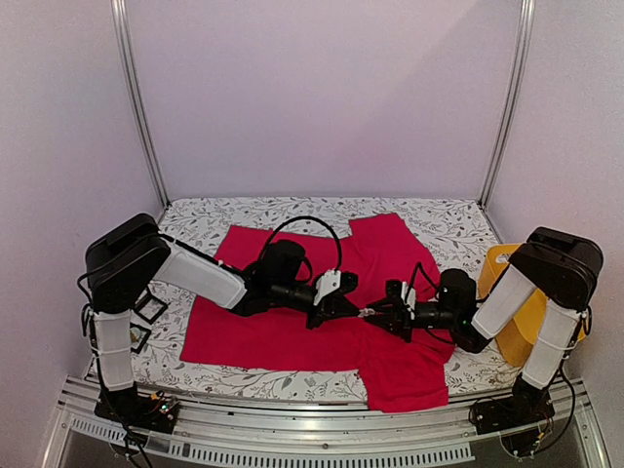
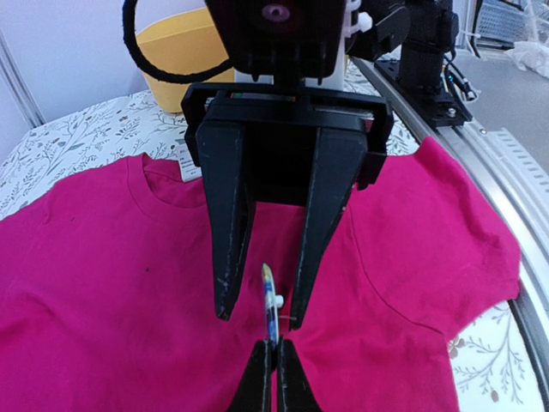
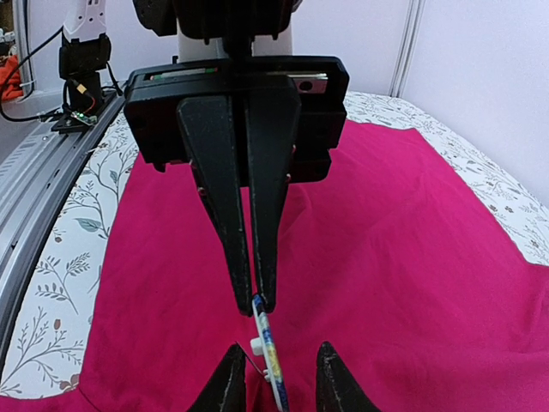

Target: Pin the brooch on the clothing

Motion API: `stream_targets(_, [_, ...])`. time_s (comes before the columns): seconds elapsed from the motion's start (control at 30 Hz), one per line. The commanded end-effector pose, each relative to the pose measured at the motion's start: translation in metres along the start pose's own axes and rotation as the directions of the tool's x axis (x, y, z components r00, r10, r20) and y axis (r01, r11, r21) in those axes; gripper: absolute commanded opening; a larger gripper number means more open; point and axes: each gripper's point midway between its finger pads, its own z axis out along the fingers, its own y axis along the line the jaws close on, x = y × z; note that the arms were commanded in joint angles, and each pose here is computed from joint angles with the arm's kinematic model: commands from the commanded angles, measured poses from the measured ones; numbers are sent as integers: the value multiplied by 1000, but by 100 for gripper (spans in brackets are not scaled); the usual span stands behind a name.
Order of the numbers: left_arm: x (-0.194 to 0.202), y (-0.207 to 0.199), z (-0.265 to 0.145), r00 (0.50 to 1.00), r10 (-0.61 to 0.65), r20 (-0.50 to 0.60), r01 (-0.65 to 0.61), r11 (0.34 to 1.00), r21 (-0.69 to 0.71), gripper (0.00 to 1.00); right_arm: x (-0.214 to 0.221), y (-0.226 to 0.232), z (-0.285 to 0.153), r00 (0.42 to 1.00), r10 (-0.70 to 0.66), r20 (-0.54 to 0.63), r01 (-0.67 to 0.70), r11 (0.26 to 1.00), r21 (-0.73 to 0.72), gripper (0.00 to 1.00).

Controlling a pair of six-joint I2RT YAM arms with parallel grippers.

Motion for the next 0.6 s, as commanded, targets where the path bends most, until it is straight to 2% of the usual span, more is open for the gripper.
stream_targets(0.0, [-12, -1, 0, 999, 13, 34, -13, 1000, 10, 0, -1, -7, 5, 1000, -9, 14, 9, 1000, 20, 26])
stream_targets(0.23, [-14, -2, 0, 999, 13, 39, -14, 1000, 18, 0, 7, -4, 1, 1000, -21, -7, 21, 999, 26, 29])
stream_targets(0.57, [-13, -2, 0, 999, 7, 31, -8, 1000, 20, 0, 0, -19, 4, 1000, 28, 5, -28, 995, 90, 19])
